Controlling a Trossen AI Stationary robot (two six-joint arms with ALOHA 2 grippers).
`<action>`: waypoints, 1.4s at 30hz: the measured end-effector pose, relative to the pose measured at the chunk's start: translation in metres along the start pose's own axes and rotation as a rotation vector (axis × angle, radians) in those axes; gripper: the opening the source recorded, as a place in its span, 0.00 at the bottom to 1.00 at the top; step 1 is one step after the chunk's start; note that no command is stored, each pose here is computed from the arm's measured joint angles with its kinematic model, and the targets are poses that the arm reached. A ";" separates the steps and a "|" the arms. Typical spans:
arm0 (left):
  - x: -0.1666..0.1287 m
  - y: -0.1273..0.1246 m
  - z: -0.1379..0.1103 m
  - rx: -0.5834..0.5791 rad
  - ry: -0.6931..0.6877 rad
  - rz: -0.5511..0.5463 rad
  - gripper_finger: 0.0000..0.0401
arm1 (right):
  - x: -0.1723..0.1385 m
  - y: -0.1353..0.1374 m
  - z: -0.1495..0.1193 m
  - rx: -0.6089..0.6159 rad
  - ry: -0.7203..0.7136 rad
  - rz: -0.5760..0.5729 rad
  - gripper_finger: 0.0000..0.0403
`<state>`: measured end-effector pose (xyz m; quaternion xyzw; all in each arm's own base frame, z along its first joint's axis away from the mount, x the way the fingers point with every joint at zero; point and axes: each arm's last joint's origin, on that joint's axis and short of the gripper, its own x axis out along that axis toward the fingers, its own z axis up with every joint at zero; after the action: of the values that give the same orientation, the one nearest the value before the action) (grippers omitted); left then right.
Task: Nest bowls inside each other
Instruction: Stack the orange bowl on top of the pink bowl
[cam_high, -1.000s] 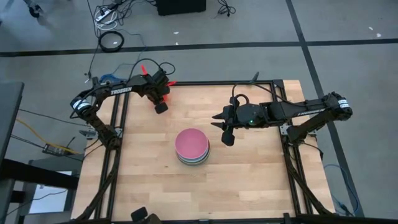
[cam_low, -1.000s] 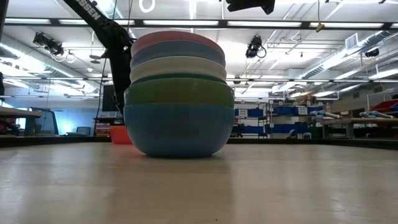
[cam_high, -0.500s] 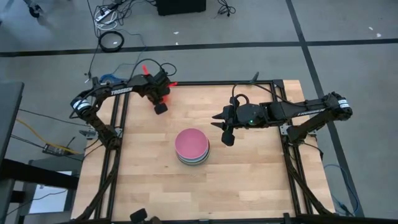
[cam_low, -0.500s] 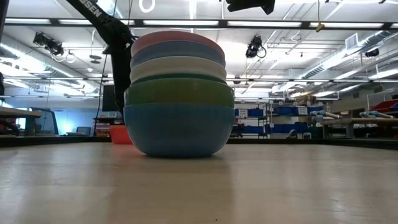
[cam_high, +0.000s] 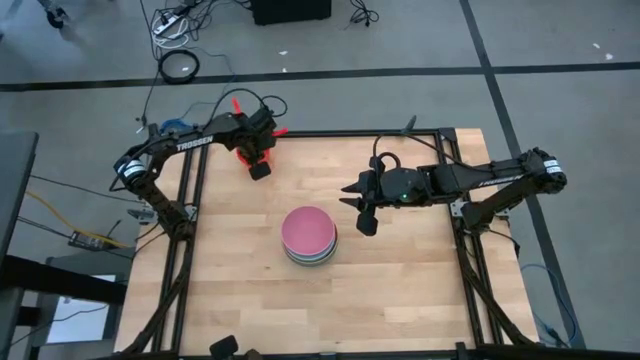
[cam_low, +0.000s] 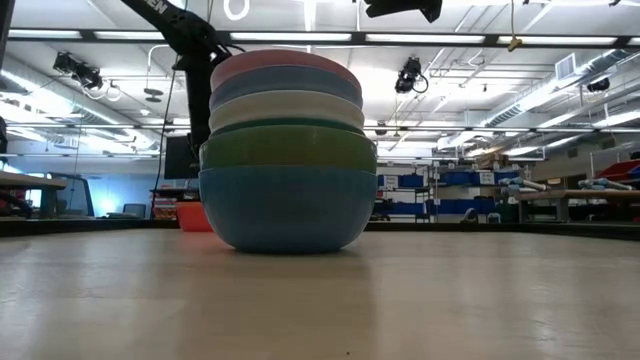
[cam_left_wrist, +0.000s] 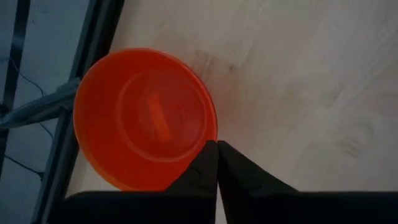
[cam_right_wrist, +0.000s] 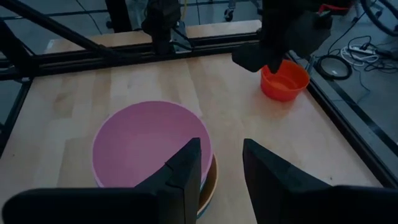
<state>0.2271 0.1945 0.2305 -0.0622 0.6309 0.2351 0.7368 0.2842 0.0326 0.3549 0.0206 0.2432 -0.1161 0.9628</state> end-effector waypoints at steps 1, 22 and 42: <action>0.001 0.000 -0.001 0.000 0.003 -0.001 0.06 | 0.000 0.000 0.000 -0.001 0.000 0.000 0.26; 0.036 -0.001 0.007 -0.049 0.069 -0.015 0.31 | 0.000 0.000 0.000 0.014 0.001 0.003 0.26; 0.042 -0.002 0.005 -0.022 0.121 -0.016 0.24 | 0.000 0.000 0.000 0.011 0.001 0.003 0.26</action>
<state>0.2366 0.2059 0.1905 -0.0893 0.6711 0.2317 0.6985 0.2842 0.0325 0.3549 0.0265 0.2432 -0.1159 0.9627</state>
